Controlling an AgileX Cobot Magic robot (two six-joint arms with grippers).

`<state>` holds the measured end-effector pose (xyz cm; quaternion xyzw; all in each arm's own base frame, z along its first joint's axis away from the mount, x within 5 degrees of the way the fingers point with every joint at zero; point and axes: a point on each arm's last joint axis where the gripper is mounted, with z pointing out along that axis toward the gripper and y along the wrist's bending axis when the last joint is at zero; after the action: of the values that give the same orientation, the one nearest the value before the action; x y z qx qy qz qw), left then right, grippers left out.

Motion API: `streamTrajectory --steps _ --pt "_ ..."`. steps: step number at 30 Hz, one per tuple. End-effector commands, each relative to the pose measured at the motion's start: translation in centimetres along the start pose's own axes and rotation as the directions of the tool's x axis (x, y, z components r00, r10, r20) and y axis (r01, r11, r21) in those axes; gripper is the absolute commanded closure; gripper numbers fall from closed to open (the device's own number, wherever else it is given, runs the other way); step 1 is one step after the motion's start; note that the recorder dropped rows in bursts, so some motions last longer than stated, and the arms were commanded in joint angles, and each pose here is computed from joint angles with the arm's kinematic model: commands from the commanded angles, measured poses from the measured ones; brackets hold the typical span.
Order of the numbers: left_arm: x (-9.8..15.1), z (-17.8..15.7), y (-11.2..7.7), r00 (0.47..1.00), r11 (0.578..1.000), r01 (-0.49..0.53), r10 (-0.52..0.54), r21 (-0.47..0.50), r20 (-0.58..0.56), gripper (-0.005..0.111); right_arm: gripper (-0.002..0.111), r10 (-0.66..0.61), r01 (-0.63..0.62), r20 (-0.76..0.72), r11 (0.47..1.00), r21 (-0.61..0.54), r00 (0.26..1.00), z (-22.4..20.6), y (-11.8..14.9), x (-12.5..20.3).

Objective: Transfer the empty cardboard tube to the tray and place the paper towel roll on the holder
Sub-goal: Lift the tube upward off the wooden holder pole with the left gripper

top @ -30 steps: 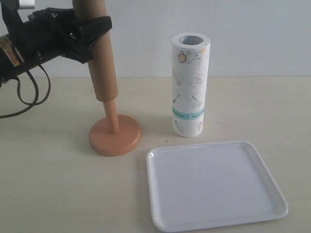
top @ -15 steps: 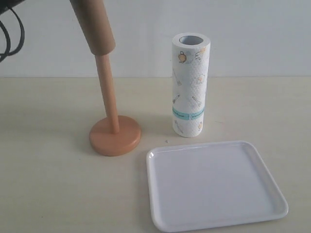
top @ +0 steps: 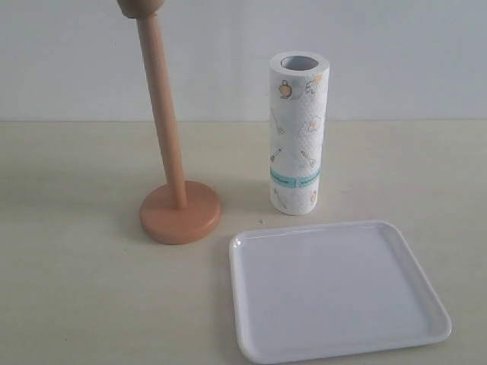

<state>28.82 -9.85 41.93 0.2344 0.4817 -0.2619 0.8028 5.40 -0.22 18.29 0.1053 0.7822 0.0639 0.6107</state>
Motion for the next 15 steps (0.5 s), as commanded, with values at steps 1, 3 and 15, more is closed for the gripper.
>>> streamTrajectory --steps 1,3,15 --pt "-2.4 -0.6 -0.4 1.0 0.999 -0.019 0.02 -0.038 0.008 0.103 0.108 -0.007 0.007 0.015 1.0 0.005 1.0 0.0 0.0 -0.1" --pt "-3.4 -1.0 -0.5 0.999 0.997 -0.038 0.038 -0.068 -0.002 0.103 0.108 -0.007 0.007 0.015 1.0 0.005 1.0 0.0 0.0 -0.1" --pt "-7.0 -3.6 -3.3 0.983 0.996 -0.085 0.085 0.009 -0.162 0.103 0.108 -0.007 0.007 0.015 1.0 0.005 1.0 0.0 0.0 -0.1"
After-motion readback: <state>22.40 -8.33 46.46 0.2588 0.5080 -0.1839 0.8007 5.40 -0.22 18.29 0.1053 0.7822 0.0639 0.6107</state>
